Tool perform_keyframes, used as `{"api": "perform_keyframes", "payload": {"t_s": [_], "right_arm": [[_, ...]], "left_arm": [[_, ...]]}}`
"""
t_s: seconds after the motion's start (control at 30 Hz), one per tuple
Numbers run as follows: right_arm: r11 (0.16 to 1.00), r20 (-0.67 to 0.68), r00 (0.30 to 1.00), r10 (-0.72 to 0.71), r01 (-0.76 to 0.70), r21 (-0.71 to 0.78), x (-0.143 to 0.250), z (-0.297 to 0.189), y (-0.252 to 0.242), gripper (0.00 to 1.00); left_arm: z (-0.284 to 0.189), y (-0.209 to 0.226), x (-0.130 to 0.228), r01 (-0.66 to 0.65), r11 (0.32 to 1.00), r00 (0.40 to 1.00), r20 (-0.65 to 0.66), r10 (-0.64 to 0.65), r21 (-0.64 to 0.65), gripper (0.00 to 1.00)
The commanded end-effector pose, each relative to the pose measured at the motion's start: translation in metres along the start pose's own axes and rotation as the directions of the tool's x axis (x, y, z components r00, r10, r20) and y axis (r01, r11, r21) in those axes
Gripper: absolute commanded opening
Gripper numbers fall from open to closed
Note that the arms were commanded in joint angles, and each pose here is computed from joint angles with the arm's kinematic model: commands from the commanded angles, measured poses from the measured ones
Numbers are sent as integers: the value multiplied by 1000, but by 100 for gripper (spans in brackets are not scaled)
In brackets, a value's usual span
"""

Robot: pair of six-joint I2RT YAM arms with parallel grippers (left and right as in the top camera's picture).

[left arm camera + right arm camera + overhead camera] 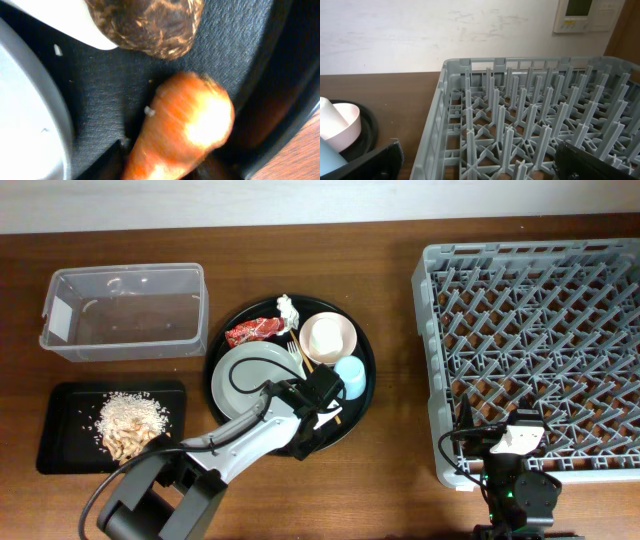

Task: Sort waste into correct bins and load items into the dishwasher rack
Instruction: 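Grasp the orange carrot with the left gripper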

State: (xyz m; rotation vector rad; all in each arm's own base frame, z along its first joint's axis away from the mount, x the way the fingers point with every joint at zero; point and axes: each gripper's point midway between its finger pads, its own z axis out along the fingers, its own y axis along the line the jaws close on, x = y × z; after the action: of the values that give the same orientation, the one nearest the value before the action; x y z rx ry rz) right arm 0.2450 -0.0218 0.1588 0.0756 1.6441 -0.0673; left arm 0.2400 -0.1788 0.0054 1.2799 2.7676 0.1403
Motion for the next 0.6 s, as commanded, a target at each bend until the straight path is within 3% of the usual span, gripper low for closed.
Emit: {"api": "perform_keyframes", "payload": {"t_s": [0.0,0.1,0.23,0.43,0.57], "right_arm": [[1000,-5,1000,3,-3,14,3,0,-3,99],[1000,-5,1000,2,-2,15,3,0,-3,99],[1000,-7,1000,2,-2,15,4,0,-3,99],[1000,-8,1000,2,-2,15,4,0,-3,99],[1000,-8,1000,2,-2,15,4,0,-3,99]], "left_arm": [[9,-4,10,9,1000,999,-41,-8,16,30],[6,-4,8,9,1000,999,-37,-9,16,16],[0,-2,3,10,1000,999,-34,-9,16,8],[-7,-1,-4,13,1000,1000,-19,-12,18,1],[-18,-3,-12,21,999,1000,3,-21,39,1]]}}
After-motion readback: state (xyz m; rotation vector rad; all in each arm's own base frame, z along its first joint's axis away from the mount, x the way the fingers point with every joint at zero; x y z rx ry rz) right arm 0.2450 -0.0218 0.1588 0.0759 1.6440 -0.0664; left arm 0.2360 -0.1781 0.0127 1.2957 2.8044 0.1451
